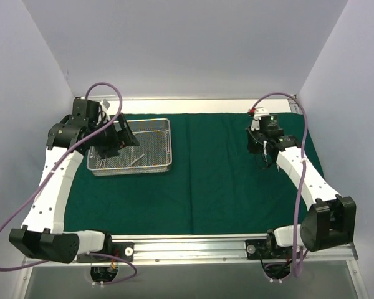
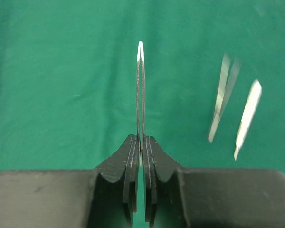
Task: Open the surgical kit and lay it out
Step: Place the medical item in the surgical kit.
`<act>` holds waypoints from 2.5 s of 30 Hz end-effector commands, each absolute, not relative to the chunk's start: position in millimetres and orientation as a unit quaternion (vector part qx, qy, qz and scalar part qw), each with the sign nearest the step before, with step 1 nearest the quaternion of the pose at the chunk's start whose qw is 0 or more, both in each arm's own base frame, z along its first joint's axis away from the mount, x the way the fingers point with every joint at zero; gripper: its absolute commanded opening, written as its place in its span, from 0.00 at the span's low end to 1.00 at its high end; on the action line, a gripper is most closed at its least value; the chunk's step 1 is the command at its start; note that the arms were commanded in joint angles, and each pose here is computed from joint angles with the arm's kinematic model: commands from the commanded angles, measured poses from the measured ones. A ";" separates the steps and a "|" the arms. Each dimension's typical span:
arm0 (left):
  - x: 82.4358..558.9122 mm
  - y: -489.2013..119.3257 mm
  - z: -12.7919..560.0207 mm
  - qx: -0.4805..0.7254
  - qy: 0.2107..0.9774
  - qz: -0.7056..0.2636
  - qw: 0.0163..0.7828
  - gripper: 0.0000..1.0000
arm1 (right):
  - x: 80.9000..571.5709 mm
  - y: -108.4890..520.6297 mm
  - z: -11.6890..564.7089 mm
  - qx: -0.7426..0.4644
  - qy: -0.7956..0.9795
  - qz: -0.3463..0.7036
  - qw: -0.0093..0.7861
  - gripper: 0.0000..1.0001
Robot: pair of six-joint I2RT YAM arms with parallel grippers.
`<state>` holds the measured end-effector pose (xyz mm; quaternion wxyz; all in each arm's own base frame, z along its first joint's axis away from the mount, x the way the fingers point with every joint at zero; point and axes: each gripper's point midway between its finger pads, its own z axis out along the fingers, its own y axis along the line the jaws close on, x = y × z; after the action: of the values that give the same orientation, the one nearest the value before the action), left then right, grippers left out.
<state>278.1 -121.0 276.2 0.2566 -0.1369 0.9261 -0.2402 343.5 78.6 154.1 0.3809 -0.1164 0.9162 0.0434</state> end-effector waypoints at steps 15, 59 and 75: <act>317.9 -76.2 271.3 -0.101 0.939 -0.116 0.309 0.94 | 355.1 -14.2 60.4 0.009 0.970 -0.058 0.235 0.00; 333.3 -65.5 248.6 -0.138 0.937 -0.154 0.283 0.97 | 354.3 -5.1 12.1 -0.010 0.981 -0.053 0.185 0.10; 338.9 -60.8 235.9 -0.151 0.937 -0.155 0.274 0.97 | 377.8 2.7 62.8 -0.005 0.965 -0.063 0.253 0.28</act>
<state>327.1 -62.1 233.1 0.2563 -0.1477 0.9435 -0.1491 364.1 3.9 20.0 0.2045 -0.0158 0.9774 -0.0504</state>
